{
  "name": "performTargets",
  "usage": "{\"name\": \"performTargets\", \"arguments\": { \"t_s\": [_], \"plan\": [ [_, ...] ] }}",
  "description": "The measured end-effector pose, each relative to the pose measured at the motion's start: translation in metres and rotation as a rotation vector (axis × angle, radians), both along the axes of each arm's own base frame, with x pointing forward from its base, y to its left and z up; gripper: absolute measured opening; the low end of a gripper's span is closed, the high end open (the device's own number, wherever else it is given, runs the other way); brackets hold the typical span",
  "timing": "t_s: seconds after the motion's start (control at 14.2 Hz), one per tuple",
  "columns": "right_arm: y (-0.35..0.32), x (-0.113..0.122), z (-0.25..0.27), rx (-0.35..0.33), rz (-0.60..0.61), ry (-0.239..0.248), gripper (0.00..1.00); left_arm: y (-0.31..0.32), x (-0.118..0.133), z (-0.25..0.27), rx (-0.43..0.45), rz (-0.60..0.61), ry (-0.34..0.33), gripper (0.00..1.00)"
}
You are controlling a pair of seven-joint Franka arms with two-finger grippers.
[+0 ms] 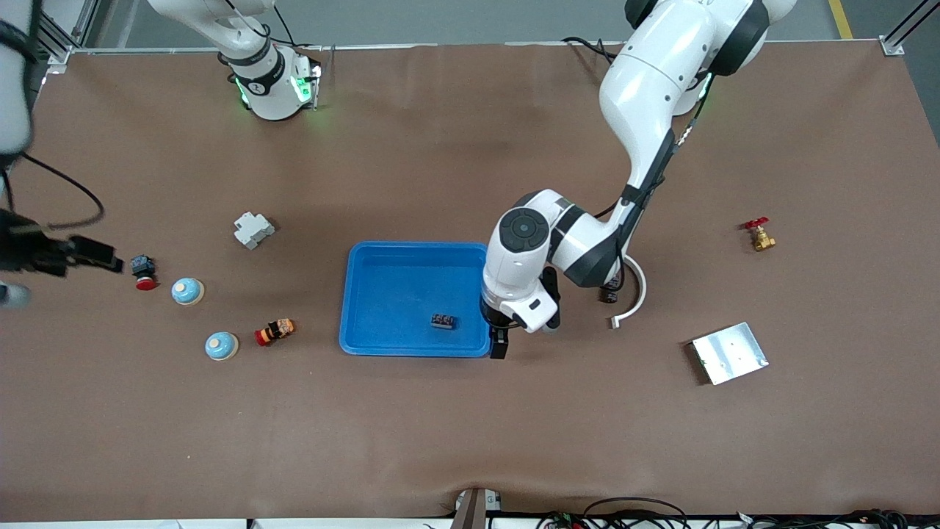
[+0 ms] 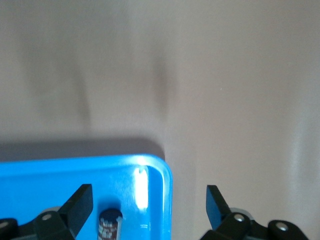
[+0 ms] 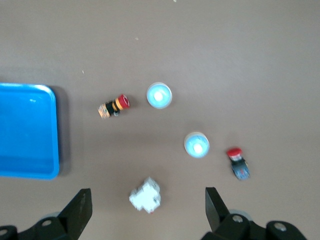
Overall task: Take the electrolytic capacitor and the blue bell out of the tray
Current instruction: 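Lower the left gripper into the tray and grasp the second capacitor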
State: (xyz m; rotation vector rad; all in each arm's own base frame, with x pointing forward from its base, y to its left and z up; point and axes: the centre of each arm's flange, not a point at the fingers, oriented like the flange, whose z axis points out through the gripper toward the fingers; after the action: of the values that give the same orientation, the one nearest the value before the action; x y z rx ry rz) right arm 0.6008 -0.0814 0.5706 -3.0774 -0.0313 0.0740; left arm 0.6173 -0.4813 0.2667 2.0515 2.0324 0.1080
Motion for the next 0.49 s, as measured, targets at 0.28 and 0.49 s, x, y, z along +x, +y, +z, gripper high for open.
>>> {"name": "performTargets", "arguments": {
  "t_s": [0.28, 0.49],
  "plan": [
    [0.009, -0.032, 0.047, -0.070, -0.028, -0.008, 1.00, -0.026, -0.018, -0.012, -0.017, 0.015, -0.035, 1.00],
    [0.038, -0.033, 0.050, -0.112, -0.069, -0.005, 1.00, -0.044, -0.032, -0.026, -0.026, -0.011, -0.040, 1.00]
  ]
}}
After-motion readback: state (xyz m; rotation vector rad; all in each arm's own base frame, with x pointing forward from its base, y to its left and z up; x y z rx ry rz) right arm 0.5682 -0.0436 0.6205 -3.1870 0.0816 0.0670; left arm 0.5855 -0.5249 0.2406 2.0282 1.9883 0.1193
